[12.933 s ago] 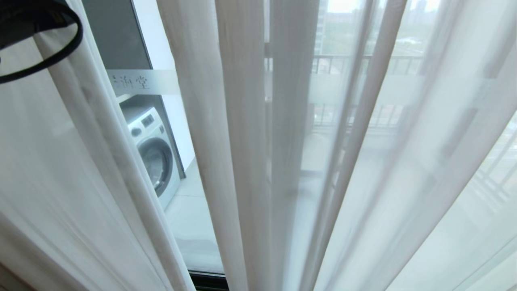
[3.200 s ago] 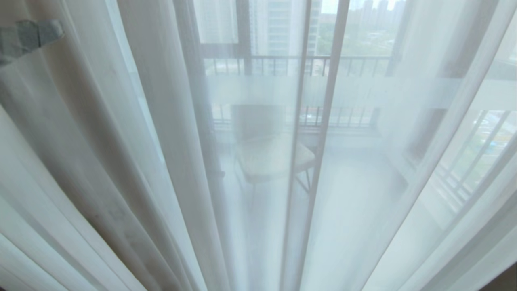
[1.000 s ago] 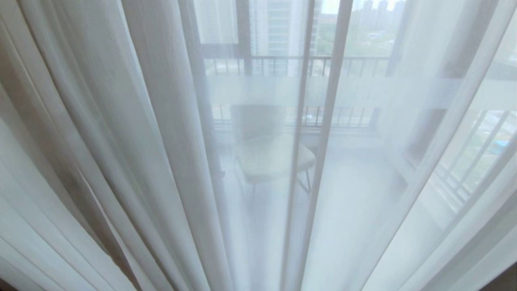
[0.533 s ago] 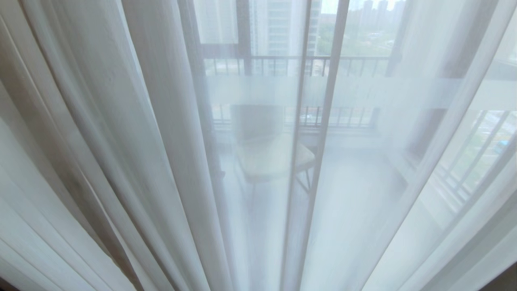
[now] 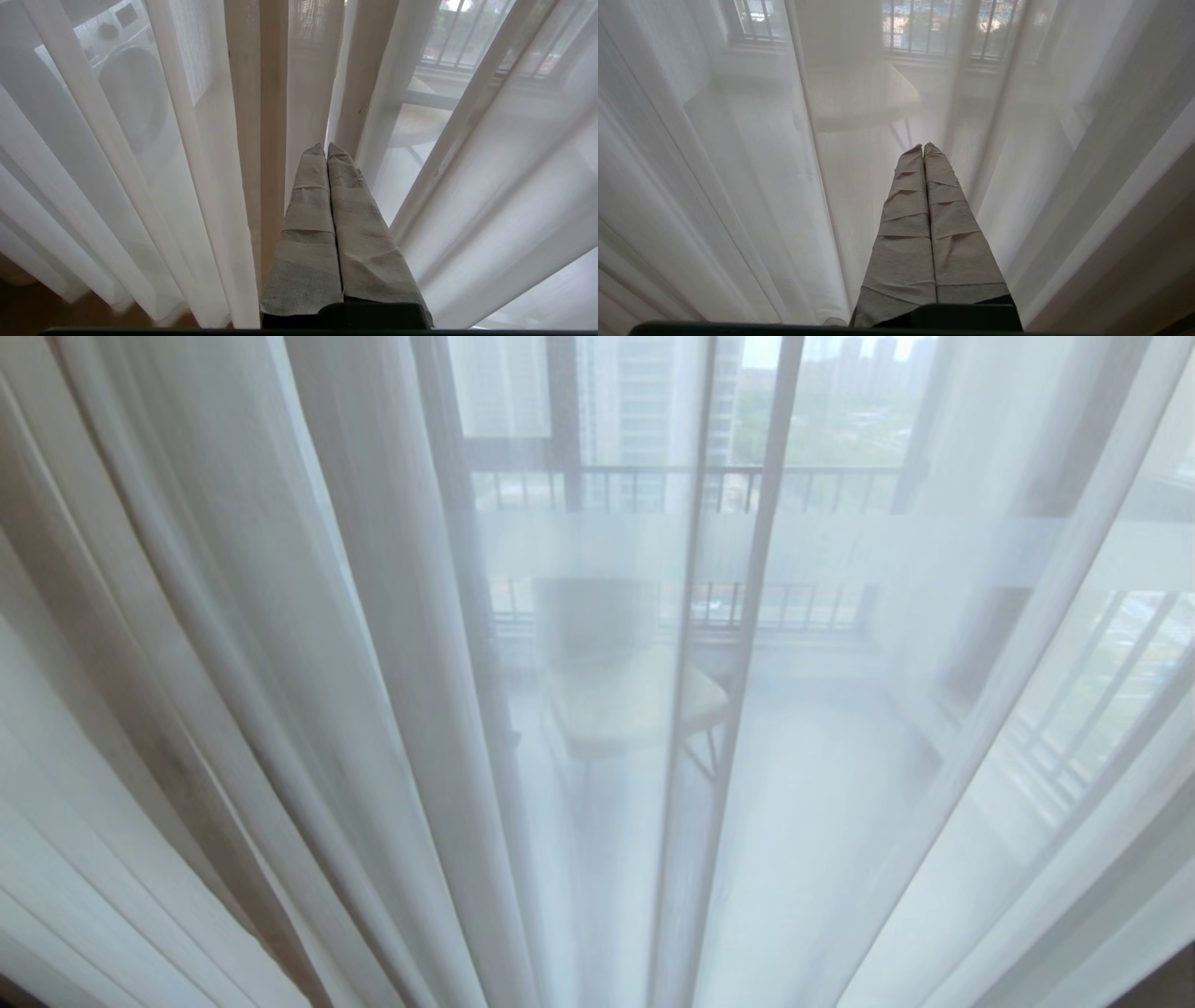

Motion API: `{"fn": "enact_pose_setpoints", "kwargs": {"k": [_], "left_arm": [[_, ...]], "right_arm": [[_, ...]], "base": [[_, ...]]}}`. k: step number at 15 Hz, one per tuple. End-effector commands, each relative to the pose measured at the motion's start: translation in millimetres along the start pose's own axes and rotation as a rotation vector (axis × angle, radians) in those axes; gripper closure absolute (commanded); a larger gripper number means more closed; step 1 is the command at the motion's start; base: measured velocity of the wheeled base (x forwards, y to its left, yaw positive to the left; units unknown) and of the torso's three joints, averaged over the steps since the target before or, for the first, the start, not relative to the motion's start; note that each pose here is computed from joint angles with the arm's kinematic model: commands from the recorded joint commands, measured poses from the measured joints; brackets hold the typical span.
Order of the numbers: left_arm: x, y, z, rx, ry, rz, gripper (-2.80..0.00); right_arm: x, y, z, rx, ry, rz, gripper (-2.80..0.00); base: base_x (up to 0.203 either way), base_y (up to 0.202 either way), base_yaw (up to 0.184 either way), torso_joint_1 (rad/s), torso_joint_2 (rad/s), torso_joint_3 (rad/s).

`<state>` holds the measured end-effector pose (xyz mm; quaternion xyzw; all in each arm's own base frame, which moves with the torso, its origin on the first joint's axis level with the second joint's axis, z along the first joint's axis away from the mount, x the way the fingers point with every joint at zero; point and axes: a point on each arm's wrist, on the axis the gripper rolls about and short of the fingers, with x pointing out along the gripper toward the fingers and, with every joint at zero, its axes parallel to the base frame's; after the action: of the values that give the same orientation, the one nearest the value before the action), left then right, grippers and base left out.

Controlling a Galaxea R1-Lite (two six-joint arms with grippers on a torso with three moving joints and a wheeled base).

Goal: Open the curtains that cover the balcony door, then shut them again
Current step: Close the outer curtains on both sides

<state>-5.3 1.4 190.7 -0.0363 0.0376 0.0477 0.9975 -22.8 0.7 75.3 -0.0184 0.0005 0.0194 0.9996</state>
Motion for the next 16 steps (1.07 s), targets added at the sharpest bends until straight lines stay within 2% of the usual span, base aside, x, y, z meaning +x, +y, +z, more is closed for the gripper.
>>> {"fn": "enact_pose_setpoints", "kwargs": {"k": [1,5,7,10,11,16], "left_arm": [[-10.0,1.8,-28.6,-0.005,-0.017,0.025,0.00],[1.8,3.5,-61.0,0.001,0.061,0.022,0.00],[8.2,4.5,-76.9,0.001,0.057,0.007,0.00],[9.6,6.4,-101.1,0.001,0.051,-0.068,0.00],[6.5,7.3,-107.8,0.001,0.079,-0.061,0.00],[-8.4,9.1,-114.1,-0.021,-0.090,-0.058,0.00]], "right_arm": [[0.0,0.0,0.0,0.000,0.000,0.001,0.00],[0.0,0.0,0.0,0.000,0.000,0.001,0.00],[0.0,0.0,0.0,0.000,0.000,0.001,0.00],[0.0,0.0,0.0,0.000,0.000,0.001,0.00],[0.0,0.0,0.0,0.000,0.000,0.001,0.00],[0.0,0.0,0.0,0.000,0.000,0.001,0.00]], "base": [[0.000,0.000,0.000,0.000,0.00,0.000],[0.000,0.000,0.000,0.000,0.00,0.000],[0.000,0.000,0.000,0.000,0.00,0.000],[0.000,0.000,0.000,0.000,0.00,0.000],[0.000,0.000,0.000,0.000,0.00,0.000],[0.000,0.000,0.000,0.000,0.00,0.000]]}}
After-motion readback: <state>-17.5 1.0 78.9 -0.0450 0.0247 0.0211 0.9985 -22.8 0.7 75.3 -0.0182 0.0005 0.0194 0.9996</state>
